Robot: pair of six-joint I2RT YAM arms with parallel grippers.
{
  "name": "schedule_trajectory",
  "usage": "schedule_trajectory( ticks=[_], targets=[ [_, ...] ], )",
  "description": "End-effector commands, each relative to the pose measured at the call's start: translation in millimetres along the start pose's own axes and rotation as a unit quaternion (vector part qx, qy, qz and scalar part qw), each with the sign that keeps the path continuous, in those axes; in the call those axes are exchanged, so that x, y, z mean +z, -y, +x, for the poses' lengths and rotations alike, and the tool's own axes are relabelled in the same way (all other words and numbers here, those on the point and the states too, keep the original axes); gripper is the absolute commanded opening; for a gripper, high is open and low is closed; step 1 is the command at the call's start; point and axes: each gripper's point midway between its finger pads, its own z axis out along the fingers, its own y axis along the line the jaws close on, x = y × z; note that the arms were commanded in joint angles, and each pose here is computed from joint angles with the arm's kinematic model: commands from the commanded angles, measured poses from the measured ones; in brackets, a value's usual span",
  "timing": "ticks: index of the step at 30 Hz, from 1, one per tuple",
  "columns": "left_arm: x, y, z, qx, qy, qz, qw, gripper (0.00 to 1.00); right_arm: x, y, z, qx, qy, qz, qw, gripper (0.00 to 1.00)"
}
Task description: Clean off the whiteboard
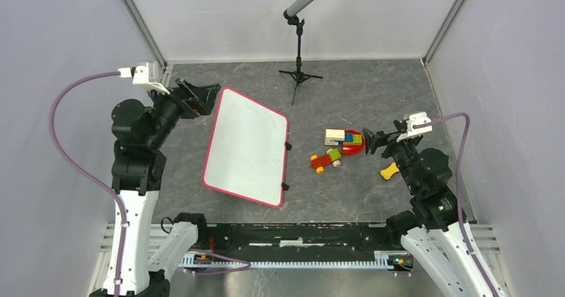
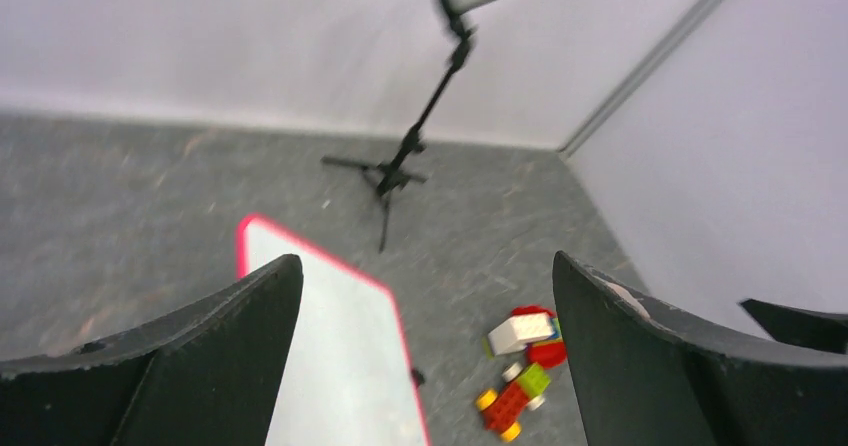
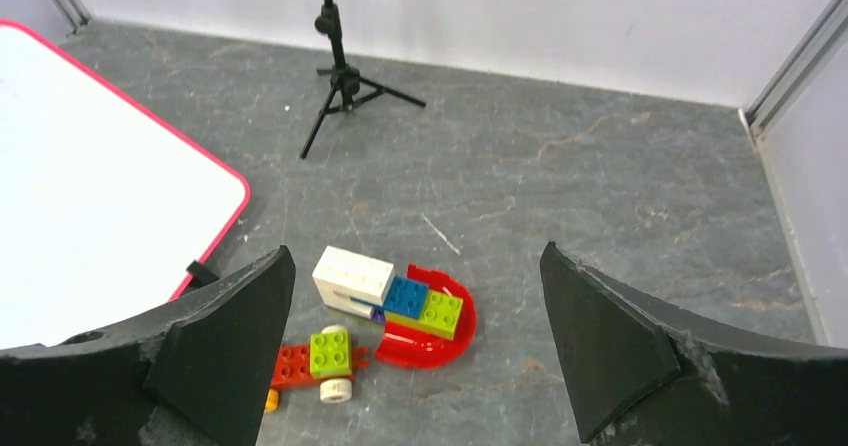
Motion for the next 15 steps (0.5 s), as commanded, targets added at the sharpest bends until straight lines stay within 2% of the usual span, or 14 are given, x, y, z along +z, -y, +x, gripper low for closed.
schedule_trajectory(
  ticks=[1, 8, 12, 15],
  targets=[
    [-23, 75, -55, 0.032, 0.054, 0.145, 0.987, 1.0, -4, 5, -43, -0.011, 0.061, 0.01, 0.998, 0.98],
    [-57, 127, -72, 0.068, 0.083, 0.252, 0.962, 1.0, -27, 9, -98, -0.007, 0.146, 0.016, 0.989, 0.98],
    [-68, 133, -77, 0.08, 0.102, 0.264, 0.956, 1.0, -41, 19, -109, -0.006, 0.181, 0.039, 0.983, 0.98],
    [-68, 134, -79, 0.081, 0.107, 0.264, 0.955, 1.0, -43, 30, -106, -0.015, 0.171, 0.07, 0.983, 0.98]
  ],
)
